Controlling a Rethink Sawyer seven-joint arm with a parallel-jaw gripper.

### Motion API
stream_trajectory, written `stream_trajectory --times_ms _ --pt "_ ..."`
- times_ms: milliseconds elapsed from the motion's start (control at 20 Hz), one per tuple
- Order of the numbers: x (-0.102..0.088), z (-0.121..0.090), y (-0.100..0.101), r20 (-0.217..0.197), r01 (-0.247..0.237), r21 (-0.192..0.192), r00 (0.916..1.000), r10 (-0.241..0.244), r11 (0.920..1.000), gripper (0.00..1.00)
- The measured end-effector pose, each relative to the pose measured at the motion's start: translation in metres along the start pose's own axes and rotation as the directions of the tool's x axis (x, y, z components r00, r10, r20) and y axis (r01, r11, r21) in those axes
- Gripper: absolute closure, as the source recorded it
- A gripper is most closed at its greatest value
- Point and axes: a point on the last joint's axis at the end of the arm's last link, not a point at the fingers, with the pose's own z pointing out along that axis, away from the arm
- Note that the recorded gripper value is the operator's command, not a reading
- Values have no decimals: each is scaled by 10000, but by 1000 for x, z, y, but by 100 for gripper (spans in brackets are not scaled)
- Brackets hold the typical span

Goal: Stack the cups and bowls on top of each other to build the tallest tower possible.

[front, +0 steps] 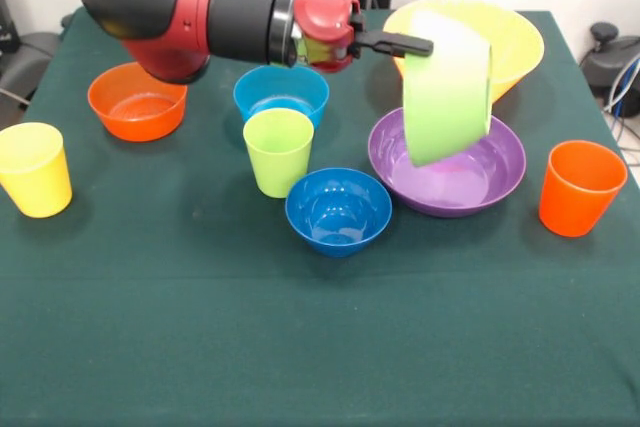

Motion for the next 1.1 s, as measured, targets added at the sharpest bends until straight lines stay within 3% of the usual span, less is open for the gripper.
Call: stream_trajectory --times_ms 350,600,750,850,1000,1100 --pt "-6 12 -21 -295 -367 -321 9989 358 9988 100" --pt "-4 20 -35 -1013 -700 -560 9928 641 9960 100" --pt "-2 22 -48 -1784 -973 -708 9804 833 9927 100" --pt "-3 22 -51 -2054 -1049 -762 9748 873 9916 100" --pt "-3 22 -59 -2685 -1231 -900 9586 950 9883 100" --pt "-4 22 -63 -2811 -1306 -957 9546 990 9868 100"
